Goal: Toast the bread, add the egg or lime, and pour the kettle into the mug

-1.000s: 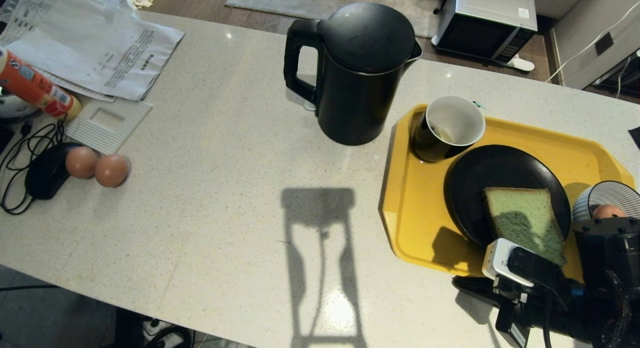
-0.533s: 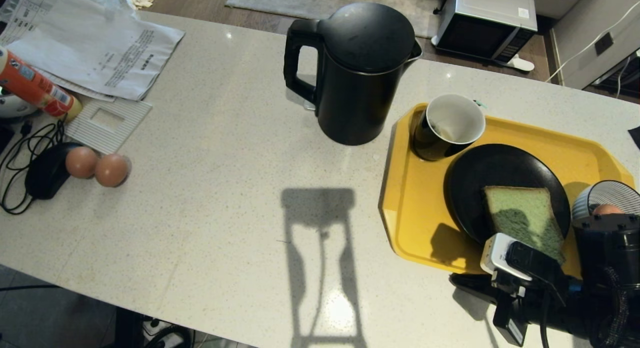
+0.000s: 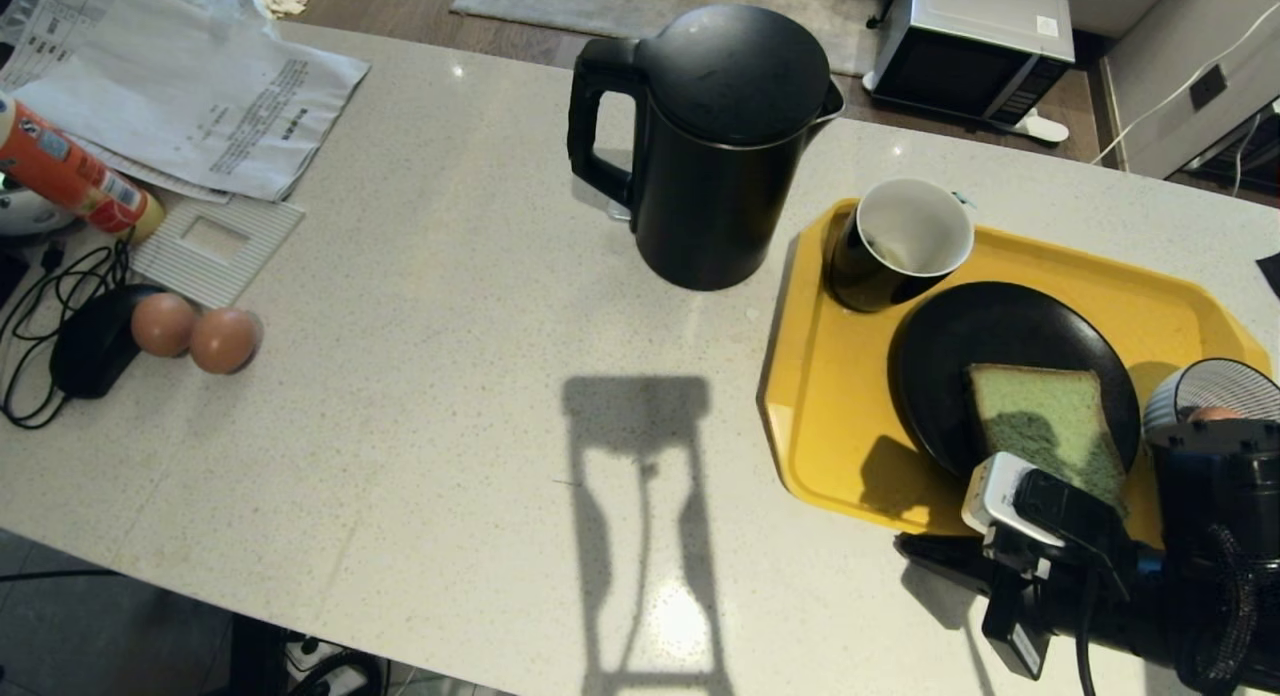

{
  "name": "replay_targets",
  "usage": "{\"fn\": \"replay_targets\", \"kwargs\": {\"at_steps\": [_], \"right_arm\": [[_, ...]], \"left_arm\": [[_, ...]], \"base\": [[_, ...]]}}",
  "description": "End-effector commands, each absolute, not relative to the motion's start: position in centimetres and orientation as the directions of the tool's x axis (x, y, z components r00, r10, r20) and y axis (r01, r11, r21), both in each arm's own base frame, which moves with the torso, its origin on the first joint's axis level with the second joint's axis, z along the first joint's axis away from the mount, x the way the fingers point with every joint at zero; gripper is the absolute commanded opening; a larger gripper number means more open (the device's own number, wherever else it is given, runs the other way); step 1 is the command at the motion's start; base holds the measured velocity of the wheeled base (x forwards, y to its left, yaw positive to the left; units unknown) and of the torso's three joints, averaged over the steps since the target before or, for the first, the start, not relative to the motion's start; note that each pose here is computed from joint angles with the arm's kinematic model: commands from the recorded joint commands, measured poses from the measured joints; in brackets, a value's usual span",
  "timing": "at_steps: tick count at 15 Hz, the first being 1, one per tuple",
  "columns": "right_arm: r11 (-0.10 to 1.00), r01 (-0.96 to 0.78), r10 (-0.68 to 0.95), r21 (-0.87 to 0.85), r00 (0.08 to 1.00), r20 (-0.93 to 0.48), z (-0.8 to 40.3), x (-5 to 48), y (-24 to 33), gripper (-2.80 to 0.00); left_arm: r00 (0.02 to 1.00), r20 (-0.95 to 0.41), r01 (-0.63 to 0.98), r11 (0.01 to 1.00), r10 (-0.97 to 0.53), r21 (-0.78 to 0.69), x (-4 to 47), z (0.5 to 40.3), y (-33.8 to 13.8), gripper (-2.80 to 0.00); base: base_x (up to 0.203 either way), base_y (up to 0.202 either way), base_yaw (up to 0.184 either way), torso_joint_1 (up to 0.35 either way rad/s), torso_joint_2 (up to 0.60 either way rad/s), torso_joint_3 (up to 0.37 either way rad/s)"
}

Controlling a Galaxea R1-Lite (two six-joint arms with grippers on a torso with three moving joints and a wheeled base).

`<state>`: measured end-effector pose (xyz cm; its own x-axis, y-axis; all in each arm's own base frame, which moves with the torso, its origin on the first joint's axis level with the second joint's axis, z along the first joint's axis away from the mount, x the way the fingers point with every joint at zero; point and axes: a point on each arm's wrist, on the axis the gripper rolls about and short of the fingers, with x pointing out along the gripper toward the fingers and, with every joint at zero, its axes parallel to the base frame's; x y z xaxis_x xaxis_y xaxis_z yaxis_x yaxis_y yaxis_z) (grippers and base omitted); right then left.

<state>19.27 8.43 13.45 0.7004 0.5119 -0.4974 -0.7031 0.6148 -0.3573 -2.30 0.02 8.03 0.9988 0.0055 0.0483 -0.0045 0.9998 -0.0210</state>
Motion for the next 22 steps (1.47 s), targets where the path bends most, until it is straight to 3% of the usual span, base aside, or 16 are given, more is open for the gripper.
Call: {"fn": "replay_targets", "kwargs": {"at_steps": [1,7,15,22], "right_arm": [[0.614,-0.701,0.511,-0.363,0.704,-0.493,13.5,19.3,8.4,-2.80],[0.628,-0.688,0.496,-0.364,0.714,-0.494,13.5,18.7,7.8,-2.80],[0.698,-0.626,0.419,-0.347,0.751,-0.511,14.0,13.4,4.2,-2.80],[0.904,-0.314,0.200,-0.289,0.909,-0.365,17.1,9.1,2.2,-2.80]], "left_arm": [[0.999,0.035,-0.005,1.000,0.006,-0.022,-2.2,7.6,0.0,-2.80],[0.999,0.034,-0.005,1.000,0.006,-0.022,-2.2,7.6,0.0,-2.80],[0.999,0.034,-0.005,1.000,0.006,-0.022,-2.2,7.6,0.0,-2.80],[0.999,0.034,-0.005,1.000,0.006,-0.022,-2.2,7.6,0.0,-2.80]], "base": [[0.000,0.000,0.000,0.000,0.00,0.000],[0.000,0.000,0.000,0.000,0.00,0.000],[0.000,0.000,0.000,0.000,0.00,0.000],[0.000,0.000,0.000,0.000,0.00,0.000]]}}
